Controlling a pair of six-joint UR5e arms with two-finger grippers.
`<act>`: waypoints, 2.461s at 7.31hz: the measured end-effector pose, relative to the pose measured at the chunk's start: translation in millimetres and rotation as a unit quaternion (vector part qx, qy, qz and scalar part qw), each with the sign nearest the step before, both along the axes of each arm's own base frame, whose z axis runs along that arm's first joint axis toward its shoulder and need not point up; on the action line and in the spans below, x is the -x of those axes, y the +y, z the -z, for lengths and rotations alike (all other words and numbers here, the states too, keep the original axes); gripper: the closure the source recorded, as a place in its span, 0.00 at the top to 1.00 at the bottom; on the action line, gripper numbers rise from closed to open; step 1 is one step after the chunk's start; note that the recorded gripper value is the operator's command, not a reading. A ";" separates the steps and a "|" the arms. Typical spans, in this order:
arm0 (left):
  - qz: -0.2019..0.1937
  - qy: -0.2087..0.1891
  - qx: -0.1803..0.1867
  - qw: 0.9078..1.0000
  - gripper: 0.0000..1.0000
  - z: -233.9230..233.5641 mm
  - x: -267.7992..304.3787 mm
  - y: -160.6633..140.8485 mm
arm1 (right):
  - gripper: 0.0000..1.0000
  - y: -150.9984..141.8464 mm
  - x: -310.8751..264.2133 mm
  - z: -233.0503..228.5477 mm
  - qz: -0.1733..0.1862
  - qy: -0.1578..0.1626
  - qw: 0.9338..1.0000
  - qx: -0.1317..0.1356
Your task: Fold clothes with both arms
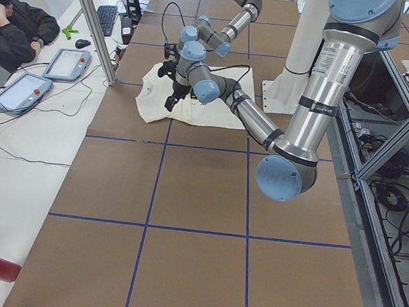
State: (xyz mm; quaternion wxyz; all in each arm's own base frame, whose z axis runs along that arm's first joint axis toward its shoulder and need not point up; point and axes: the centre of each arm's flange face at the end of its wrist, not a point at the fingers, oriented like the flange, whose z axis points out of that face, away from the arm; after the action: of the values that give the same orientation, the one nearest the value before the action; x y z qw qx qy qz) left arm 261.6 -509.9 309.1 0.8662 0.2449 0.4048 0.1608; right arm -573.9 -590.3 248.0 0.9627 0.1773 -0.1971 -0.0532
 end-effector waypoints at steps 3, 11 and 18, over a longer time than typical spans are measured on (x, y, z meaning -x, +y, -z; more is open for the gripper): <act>0.000 0.001 -0.001 1.000 1.00 1.9 -0.1 0.3 | 0.92 -14.0 -41.5 -32.2 0.022 0.021 0.999 -0.014; 0.046 0.041 0.048 0.997 1.00 20.5 1.0 14.8 | 1.00 25.3 -122.9 21.1 -0.016 -0.173 0.983 0.050; 0.150 0.182 0.250 0.939 0.71 1.0 -103.3 207.9 | 1.00 323.5 -166.4 23.8 -0.168 -0.338 0.912 0.162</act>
State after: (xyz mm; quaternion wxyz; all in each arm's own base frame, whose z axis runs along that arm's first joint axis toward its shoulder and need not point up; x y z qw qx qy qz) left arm 364.9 -302.0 308.1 0.8253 0.1034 0.5411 -0.1243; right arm -407.4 -266.8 224.2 0.8490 0.0566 -0.4838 0.2049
